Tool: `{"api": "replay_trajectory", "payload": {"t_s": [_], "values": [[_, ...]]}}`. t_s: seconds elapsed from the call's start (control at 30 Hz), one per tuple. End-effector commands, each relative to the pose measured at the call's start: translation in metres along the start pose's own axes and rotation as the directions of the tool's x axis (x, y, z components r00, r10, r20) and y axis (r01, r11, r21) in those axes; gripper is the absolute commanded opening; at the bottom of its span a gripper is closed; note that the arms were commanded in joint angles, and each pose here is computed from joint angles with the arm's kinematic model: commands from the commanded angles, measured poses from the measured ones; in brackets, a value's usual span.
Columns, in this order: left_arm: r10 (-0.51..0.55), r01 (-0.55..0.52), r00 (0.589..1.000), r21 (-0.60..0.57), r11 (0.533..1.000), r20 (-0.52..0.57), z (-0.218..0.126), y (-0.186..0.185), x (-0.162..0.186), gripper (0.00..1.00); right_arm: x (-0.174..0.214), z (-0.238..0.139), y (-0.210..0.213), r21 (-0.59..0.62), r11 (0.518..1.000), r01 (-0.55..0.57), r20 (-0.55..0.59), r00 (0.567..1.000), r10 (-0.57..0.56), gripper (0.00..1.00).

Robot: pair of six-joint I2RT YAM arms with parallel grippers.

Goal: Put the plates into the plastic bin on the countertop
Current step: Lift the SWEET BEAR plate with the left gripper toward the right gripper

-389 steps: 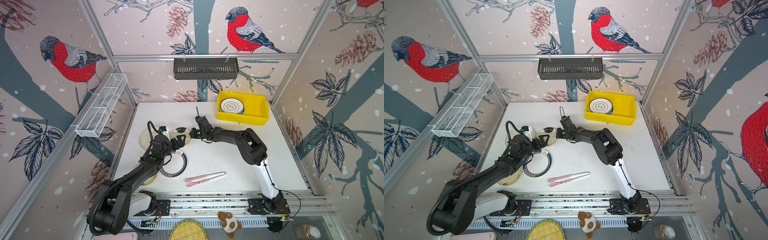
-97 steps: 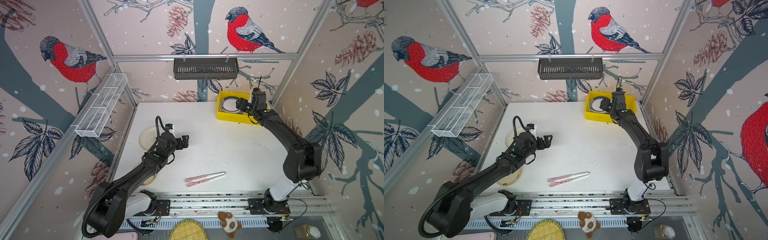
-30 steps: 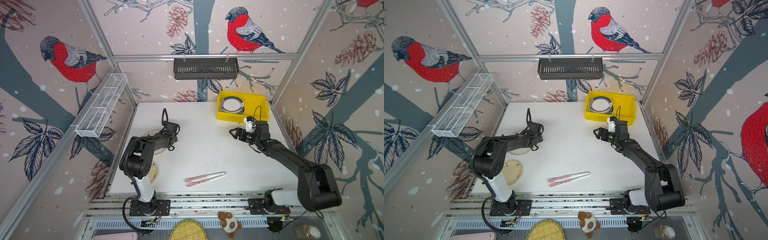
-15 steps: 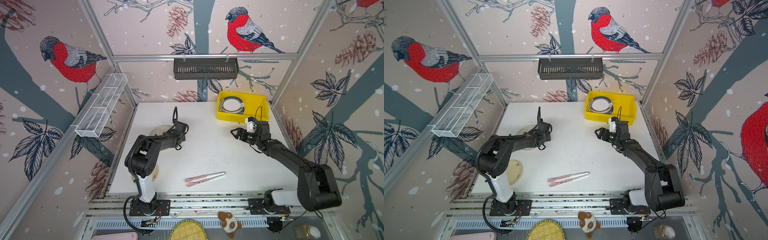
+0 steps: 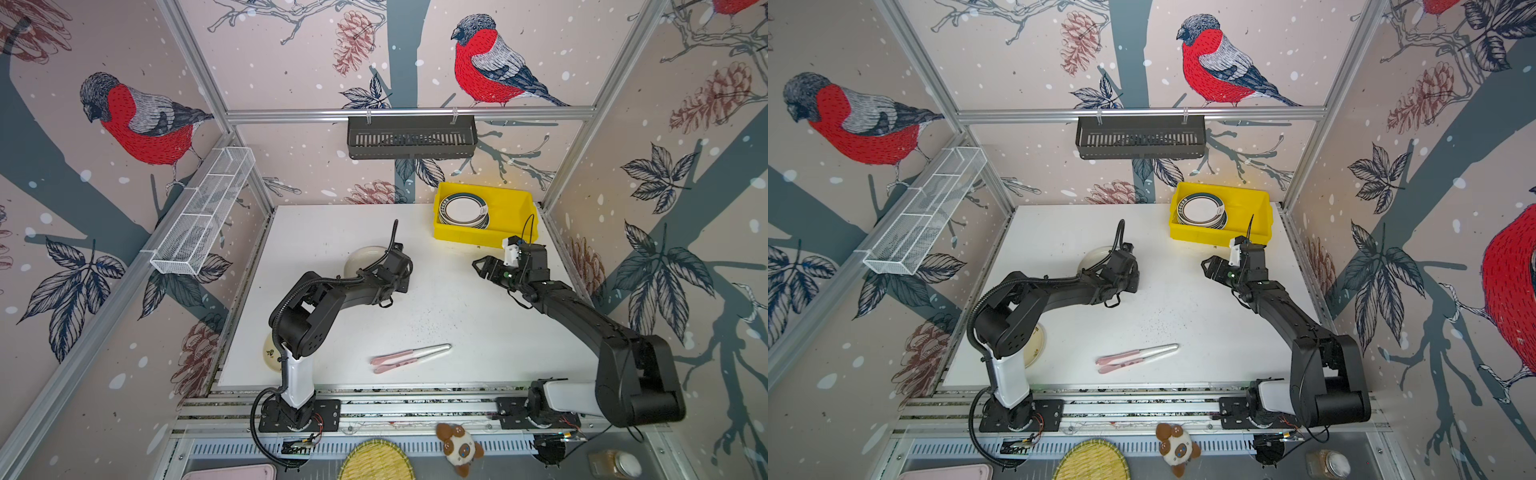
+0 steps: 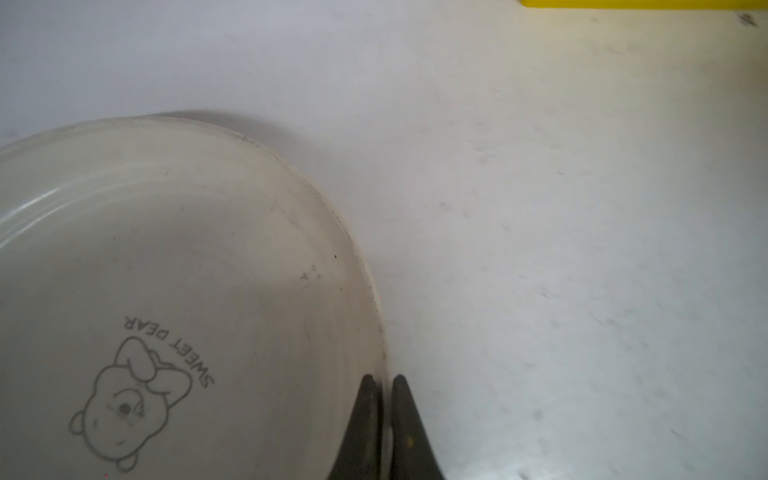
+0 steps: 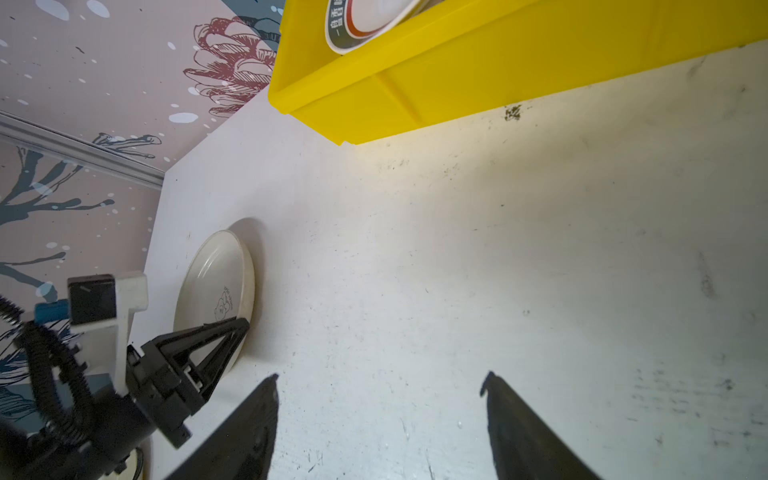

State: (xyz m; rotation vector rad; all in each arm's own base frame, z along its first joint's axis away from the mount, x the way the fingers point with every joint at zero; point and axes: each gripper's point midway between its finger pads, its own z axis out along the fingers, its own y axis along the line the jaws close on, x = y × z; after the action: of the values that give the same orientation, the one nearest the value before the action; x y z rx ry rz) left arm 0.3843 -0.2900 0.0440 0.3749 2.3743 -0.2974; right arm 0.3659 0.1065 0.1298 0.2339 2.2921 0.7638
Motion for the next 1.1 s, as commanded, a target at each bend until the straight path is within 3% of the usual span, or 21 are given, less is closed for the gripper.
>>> {"api": "replay_trajectory", "payload": {"t_s": [0.0,0.23,0.37,0.5,0.6,0.8,1.07], "values": [[0.086,-0.086,0.996,0.141,0.986,0.005,-0.014,-0.046,0.0,0.0,0.001,0.001,-0.007,0.014,1.0,-0.023,-0.006,1.0,0.024,0.78],[0.216,-0.243,0.965,0.196,0.95,0.149,-0.059,-0.081,-0.039,0.0,-0.005,-0.002,-0.004,-0.028,0.999,-0.047,-0.001,0.999,0.047,0.78],[0.318,-0.37,0.913,0.193,0.909,0.256,-0.087,-0.09,-0.054,0.0,-0.009,-0.005,-0.001,-0.056,0.997,-0.06,-0.001,0.998,0.06,0.79],[0.336,-0.399,0.884,0.154,0.904,0.324,-0.107,-0.088,-0.072,0.0,-0.012,-0.007,0.006,-0.083,0.995,-0.06,0.003,0.998,0.06,0.79],[0.363,-0.455,0.848,0.177,0.873,0.385,-0.122,-0.099,-0.079,0.0,-0.014,-0.008,0.01,-0.101,0.993,-0.059,0.001,0.998,0.059,0.79],[0.411,-0.53,0.812,0.225,0.818,0.415,-0.125,-0.119,-0.073,0.0,-0.025,-0.018,0.034,-0.205,0.976,-0.066,0.012,0.998,0.07,0.83],[0.462,-0.573,0.792,0.226,0.788,0.399,-0.11,-0.144,-0.064,0.0,-0.029,-0.029,0.061,-0.339,0.937,-0.085,0.009,0.996,0.094,0.84]]}}
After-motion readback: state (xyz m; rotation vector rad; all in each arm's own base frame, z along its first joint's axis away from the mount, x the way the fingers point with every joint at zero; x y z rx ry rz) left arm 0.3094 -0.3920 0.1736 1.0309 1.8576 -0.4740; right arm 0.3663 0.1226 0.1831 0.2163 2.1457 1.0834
